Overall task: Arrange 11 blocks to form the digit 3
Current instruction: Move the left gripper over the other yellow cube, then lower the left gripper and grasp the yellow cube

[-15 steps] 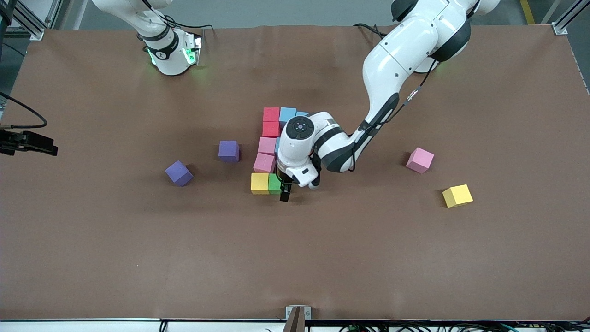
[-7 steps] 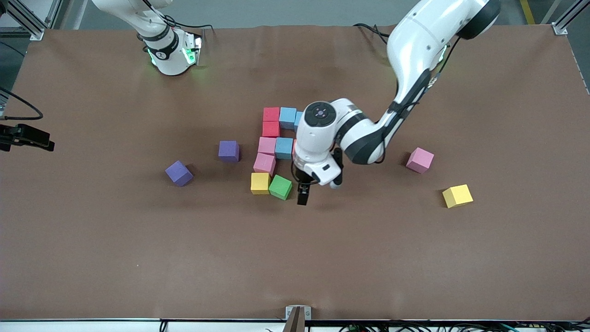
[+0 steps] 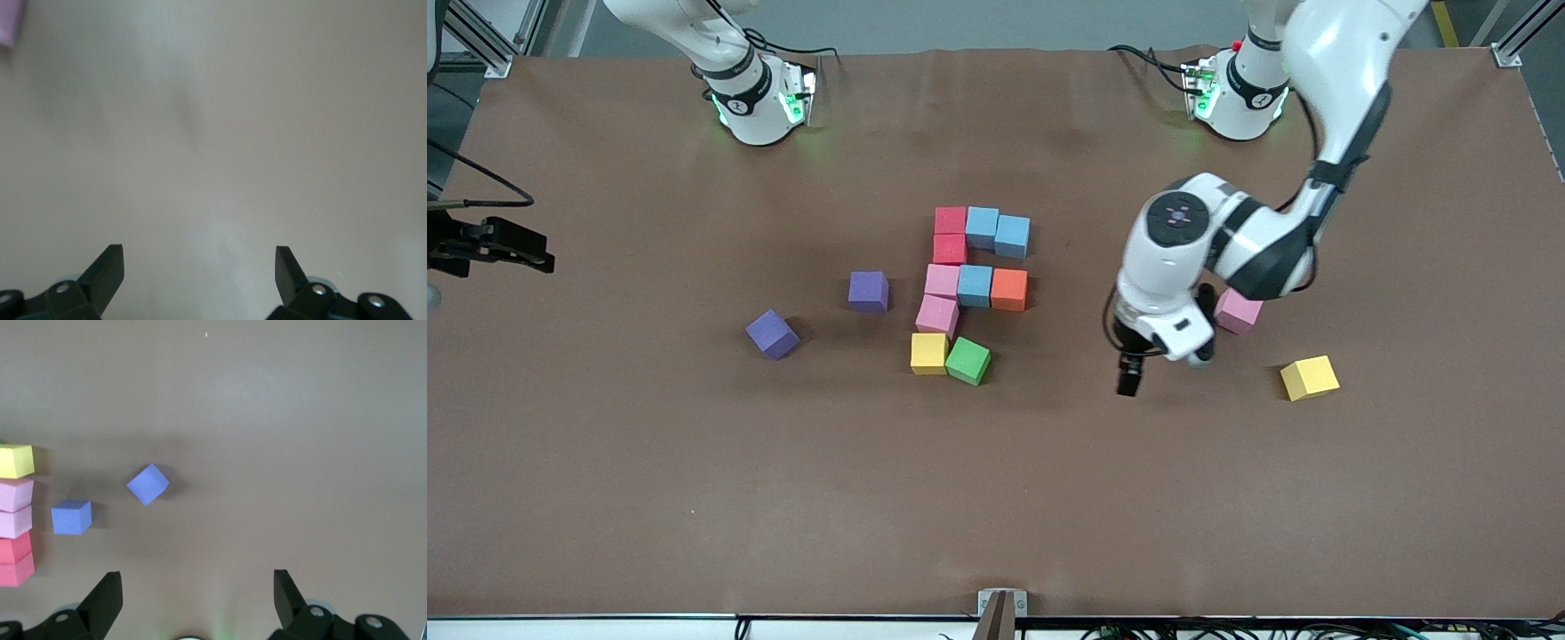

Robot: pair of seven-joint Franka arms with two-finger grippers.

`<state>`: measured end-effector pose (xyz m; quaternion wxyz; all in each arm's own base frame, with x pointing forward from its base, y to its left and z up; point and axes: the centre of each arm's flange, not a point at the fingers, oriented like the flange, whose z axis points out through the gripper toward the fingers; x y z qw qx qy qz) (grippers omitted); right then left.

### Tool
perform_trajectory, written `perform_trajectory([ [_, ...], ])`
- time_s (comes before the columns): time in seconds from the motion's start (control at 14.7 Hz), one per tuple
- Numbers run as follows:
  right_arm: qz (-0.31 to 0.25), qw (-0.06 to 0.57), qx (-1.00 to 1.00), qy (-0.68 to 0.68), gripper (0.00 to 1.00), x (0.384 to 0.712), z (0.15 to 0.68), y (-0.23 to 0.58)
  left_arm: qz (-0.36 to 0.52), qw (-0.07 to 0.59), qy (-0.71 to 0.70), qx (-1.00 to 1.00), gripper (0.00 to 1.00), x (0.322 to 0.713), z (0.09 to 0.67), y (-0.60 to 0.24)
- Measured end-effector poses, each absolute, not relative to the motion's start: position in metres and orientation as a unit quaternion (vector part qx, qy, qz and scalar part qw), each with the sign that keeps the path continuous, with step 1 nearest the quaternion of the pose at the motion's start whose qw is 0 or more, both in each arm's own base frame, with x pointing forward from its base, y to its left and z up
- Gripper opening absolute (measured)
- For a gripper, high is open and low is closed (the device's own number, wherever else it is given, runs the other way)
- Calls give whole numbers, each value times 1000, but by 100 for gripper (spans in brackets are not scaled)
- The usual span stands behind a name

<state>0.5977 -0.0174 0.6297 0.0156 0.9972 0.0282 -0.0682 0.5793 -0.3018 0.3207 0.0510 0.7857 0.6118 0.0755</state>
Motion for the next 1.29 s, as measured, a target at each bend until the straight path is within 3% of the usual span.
perform_trajectory([
  [0.68,-82,14,996,25,100,591,631,-21,36,-21,601,798,100,578,283,-22],
  [1.29,-80,14,996,25,100,592,632,-21,46,27,702,710,100,587,252,24],
])
